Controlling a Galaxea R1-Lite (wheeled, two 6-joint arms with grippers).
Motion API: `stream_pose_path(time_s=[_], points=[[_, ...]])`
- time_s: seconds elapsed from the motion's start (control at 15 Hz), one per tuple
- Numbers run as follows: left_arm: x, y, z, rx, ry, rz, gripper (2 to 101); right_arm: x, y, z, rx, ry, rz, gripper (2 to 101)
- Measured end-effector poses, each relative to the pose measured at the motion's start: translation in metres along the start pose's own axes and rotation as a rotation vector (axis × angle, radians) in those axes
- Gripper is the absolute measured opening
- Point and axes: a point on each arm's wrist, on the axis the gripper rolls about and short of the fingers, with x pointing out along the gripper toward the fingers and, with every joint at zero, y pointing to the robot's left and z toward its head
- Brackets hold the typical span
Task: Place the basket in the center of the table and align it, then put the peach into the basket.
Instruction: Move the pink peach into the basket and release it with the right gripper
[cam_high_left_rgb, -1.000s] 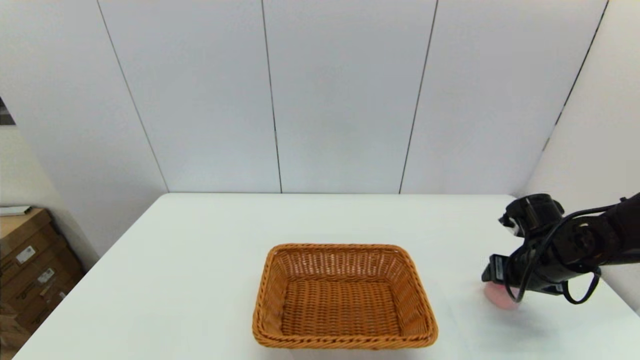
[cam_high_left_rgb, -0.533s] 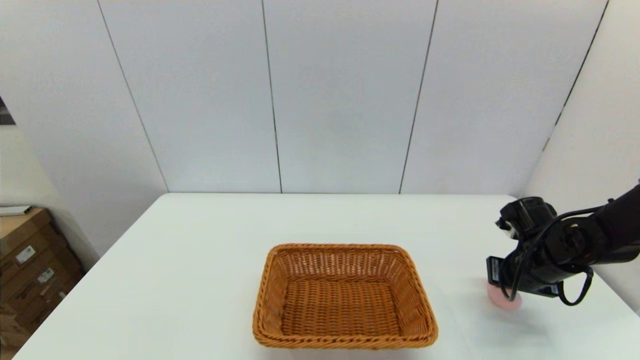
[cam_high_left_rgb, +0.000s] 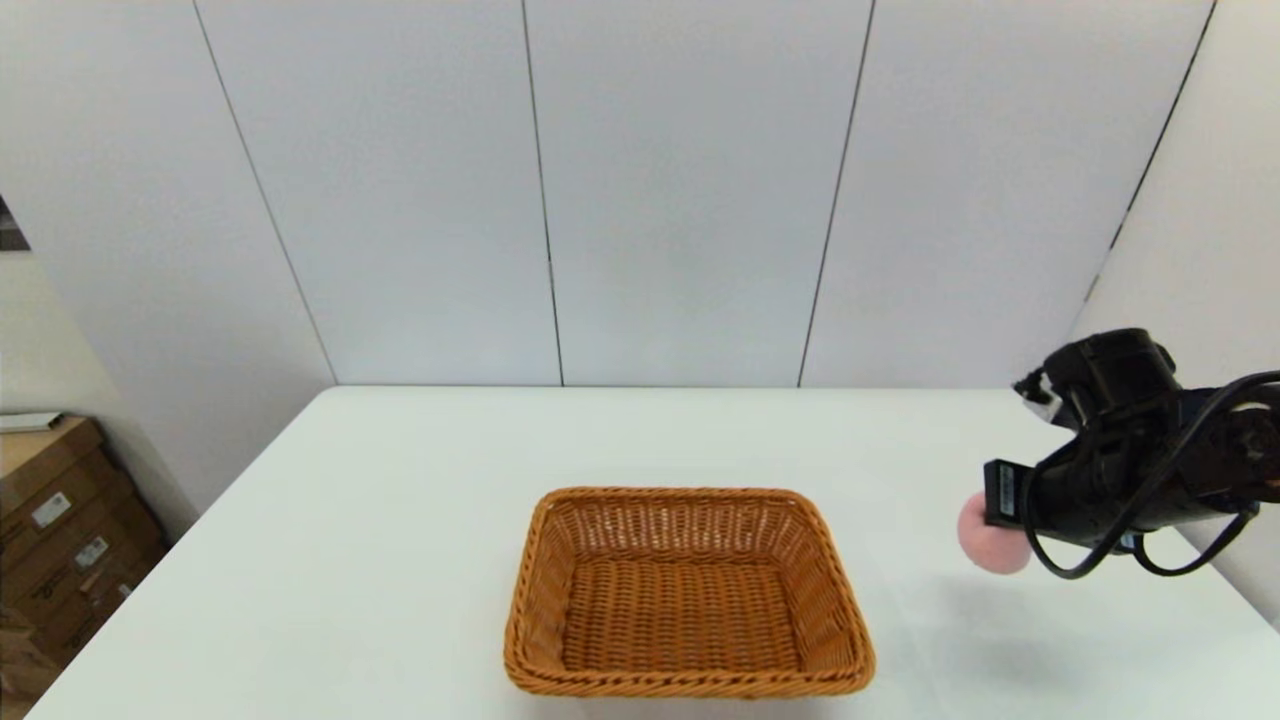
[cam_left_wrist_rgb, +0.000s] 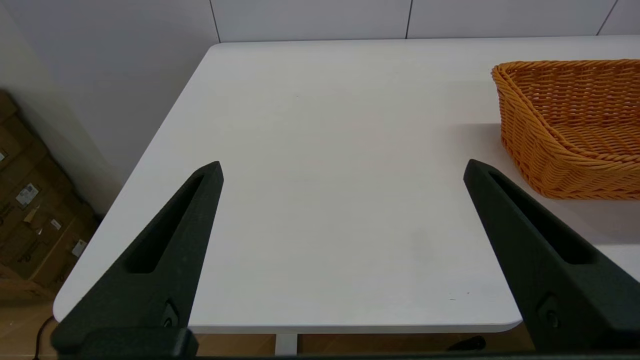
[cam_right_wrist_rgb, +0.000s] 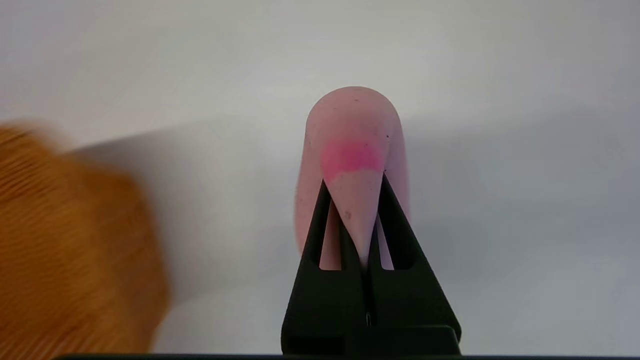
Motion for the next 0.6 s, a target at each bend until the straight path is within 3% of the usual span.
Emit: stream_pose_path(time_s=[0.33,0.6], points=[[0.000,0.000,0.000,-0.001,0.000,0.004,97.8,-0.063,0.069,-0.006,-0.136,-0.039,0.182,4.8],[0.000,0.000,0.000,0.000,0.000,0.006,97.8,-0.060,0.116,-0.023,-0.252,0.010,0.262,4.8]])
